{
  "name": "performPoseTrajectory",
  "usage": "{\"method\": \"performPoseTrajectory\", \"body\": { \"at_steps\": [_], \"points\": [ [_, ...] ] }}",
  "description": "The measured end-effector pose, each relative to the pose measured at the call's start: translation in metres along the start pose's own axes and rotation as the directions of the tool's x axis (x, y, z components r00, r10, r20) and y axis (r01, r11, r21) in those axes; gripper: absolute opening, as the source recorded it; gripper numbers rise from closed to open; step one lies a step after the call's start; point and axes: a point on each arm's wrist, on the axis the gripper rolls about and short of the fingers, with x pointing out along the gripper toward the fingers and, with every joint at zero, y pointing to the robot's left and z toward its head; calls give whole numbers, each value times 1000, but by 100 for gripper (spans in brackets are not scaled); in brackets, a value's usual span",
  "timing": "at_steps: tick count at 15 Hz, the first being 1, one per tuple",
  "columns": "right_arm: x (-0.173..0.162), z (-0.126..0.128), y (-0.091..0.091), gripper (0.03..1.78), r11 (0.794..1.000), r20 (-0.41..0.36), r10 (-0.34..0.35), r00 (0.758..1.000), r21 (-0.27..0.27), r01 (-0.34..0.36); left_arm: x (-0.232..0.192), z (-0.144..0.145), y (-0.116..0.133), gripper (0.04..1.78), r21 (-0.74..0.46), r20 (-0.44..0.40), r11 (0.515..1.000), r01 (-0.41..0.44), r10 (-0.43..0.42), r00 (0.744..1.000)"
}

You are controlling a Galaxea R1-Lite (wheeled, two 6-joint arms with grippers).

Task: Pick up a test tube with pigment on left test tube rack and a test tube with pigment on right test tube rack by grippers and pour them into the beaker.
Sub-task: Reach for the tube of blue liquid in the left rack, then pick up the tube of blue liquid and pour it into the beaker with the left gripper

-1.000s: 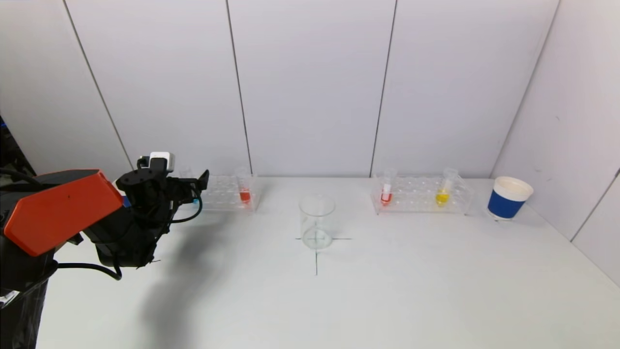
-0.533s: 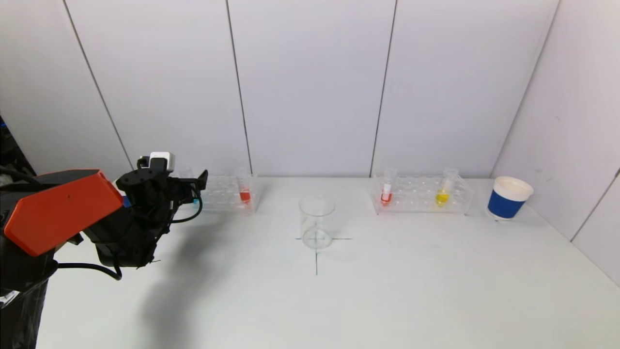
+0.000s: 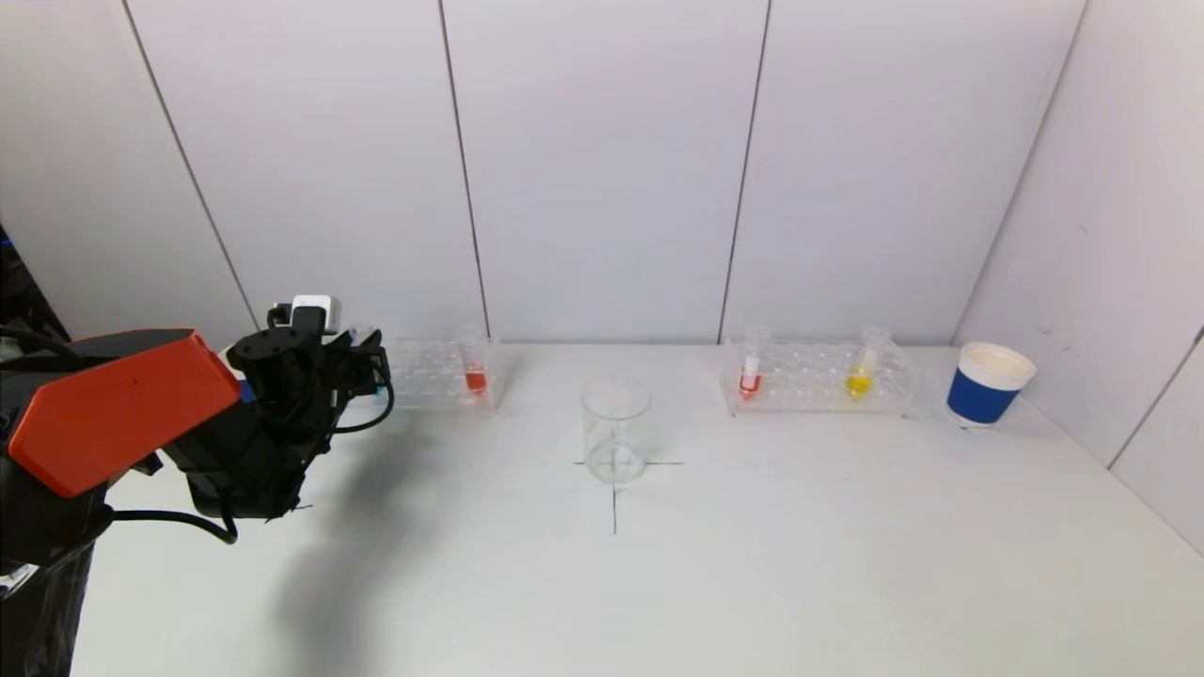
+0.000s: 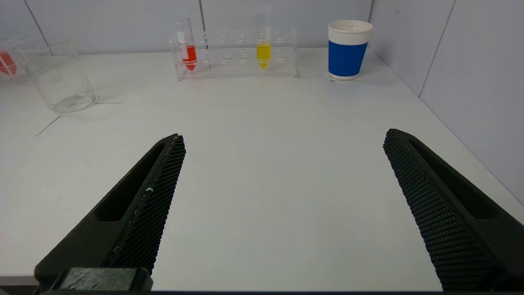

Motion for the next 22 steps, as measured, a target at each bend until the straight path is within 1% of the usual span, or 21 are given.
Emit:
{"method": "performPoseTrajectory", "body": {
  "at_steps": [13,18,22],
  "points": [
    [0,0,0,176,1000,0,-1,1000,0,1,0,2,1,44,0,7,1000,-1,1,1000],
    [0,0,0,176,1000,0,0,1000,0,0,-1,16,1,44,0,27,1000,-2,2,1000],
    [0,0,0,176,1000,0,0,1000,0,0,-2,36,1,44,0,35,1000,1,-1,999]
  ]
}}
